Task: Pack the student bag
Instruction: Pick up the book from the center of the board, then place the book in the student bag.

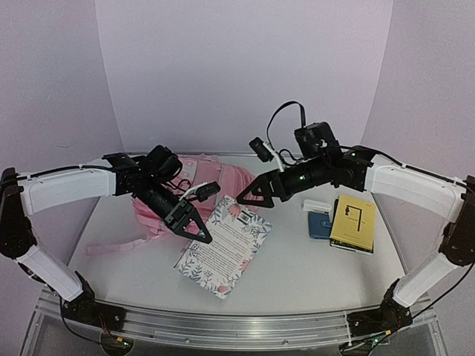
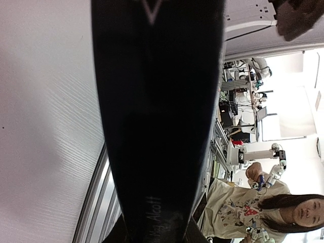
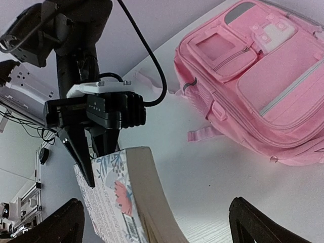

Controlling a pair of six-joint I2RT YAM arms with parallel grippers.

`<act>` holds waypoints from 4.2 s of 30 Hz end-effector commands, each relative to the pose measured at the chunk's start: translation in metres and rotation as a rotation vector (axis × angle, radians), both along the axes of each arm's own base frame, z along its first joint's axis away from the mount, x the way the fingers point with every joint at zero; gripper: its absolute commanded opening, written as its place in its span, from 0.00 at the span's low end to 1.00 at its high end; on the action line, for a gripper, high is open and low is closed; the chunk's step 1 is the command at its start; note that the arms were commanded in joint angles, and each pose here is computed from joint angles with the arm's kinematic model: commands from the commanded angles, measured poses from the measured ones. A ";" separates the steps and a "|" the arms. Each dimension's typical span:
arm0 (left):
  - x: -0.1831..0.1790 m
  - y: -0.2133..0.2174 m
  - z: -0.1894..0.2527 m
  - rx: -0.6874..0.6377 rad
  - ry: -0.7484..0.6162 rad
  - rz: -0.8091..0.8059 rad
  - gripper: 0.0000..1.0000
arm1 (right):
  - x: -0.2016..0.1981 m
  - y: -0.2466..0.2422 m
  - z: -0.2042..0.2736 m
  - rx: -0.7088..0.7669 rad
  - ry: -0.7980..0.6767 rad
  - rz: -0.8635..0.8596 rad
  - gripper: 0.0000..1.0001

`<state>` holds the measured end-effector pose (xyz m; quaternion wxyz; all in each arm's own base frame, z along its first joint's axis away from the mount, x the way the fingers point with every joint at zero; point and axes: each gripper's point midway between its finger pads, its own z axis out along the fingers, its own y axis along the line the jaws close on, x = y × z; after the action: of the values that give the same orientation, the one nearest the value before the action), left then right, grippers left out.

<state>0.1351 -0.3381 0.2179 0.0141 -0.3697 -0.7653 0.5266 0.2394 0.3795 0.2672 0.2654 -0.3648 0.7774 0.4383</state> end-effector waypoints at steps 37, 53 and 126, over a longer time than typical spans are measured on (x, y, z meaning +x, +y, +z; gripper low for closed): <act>0.141 -0.033 0.033 0.055 -0.565 0.489 0.86 | 0.093 -0.100 0.063 0.080 -0.091 -0.640 0.00; 0.240 -0.075 -0.055 0.390 -0.683 0.624 0.91 | 0.111 -0.188 0.089 0.073 -0.216 -1.123 0.00; 0.115 -0.031 -0.100 0.366 -0.539 0.291 0.14 | 0.092 -0.202 0.043 0.030 -0.141 -1.145 0.00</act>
<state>0.2777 -0.3841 0.0938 -0.2118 -0.3722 -0.8719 0.2376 0.3265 0.1741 0.2735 0.4712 0.0715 0.8622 0.1718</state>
